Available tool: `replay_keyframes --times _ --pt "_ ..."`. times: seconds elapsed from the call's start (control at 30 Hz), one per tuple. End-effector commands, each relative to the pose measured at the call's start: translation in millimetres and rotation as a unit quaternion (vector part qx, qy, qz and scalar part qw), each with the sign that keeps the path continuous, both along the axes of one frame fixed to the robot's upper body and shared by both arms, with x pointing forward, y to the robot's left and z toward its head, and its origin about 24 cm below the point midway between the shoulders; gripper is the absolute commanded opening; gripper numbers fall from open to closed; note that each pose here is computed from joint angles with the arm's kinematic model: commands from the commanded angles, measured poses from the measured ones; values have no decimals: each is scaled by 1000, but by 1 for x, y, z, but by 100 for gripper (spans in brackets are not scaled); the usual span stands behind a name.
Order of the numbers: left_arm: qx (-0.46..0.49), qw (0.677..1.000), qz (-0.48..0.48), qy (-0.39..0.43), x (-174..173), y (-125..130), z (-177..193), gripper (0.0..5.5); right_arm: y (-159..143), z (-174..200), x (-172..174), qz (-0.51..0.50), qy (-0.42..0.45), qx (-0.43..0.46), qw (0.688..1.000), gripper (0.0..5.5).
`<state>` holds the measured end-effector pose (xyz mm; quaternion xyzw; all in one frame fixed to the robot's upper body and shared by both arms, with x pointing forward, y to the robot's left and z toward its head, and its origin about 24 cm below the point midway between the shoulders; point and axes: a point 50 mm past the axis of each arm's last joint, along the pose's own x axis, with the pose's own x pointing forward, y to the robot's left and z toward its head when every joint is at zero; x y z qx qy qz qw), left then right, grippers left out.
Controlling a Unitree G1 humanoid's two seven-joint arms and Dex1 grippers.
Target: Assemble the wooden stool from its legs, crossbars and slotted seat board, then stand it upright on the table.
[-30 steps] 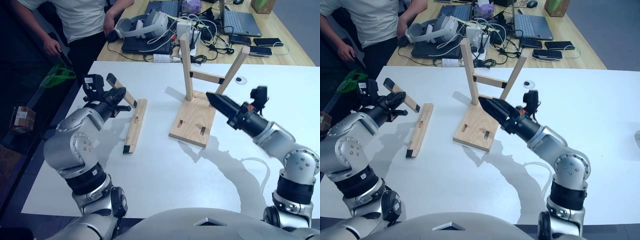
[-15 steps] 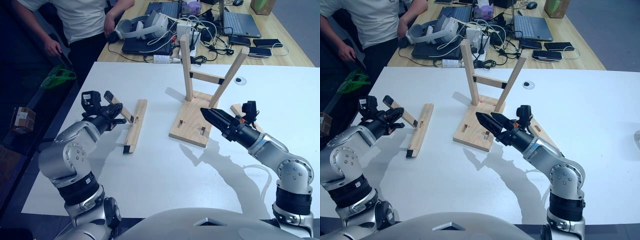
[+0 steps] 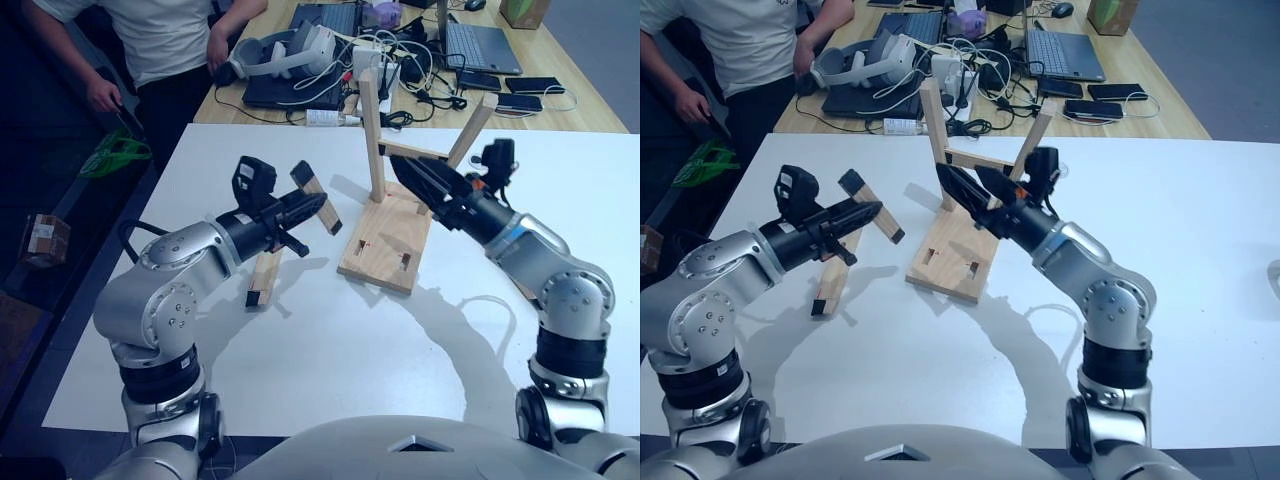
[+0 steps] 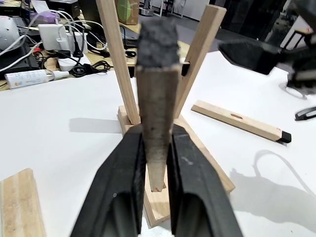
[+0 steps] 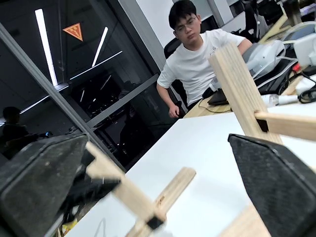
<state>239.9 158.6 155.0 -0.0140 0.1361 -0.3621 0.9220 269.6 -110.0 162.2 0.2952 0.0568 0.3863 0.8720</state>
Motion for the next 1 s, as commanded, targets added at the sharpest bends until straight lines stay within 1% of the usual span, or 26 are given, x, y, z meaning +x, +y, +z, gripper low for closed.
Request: replay_keyframes --times 0.03,0.17,0.27,0.5,0.6,0.67,0.8,0.87,1.0 --pt "22 999 -34 -15 -2 -9 5 41 25 11 7 14 -16 -3 1000 538" --pt "30 998 -50 -29 1 -18 7 41 47 -4 6 47 4 -53 997 538" --pt "25 997 -65 -45 0 -25 13 41 51 -14 4 51 13 -91 994 538" --pt "23 996 -65 -62 5 -32 19 41 56 -17 -3 75 23 -88 993 538" --pt "27 996 -60 -65 6 -31 19 41 55 -18 -4 77 25 -87 993 538" --pt "35 996 -45 -63 8 -25 17 41 52 -18 -2 68 25 -87 994 538" --pt "62 997 9 -43 8 2 5 41 35 -12 7 21 14 -80 997 538" --pt "94 994 48 -22 7 23 -6 41 22 -7 11 -11 6 -67 998 538" --pt "144 983 115 18 6 56 -19 41 4 -4 13 -50 4 -55 997 538"
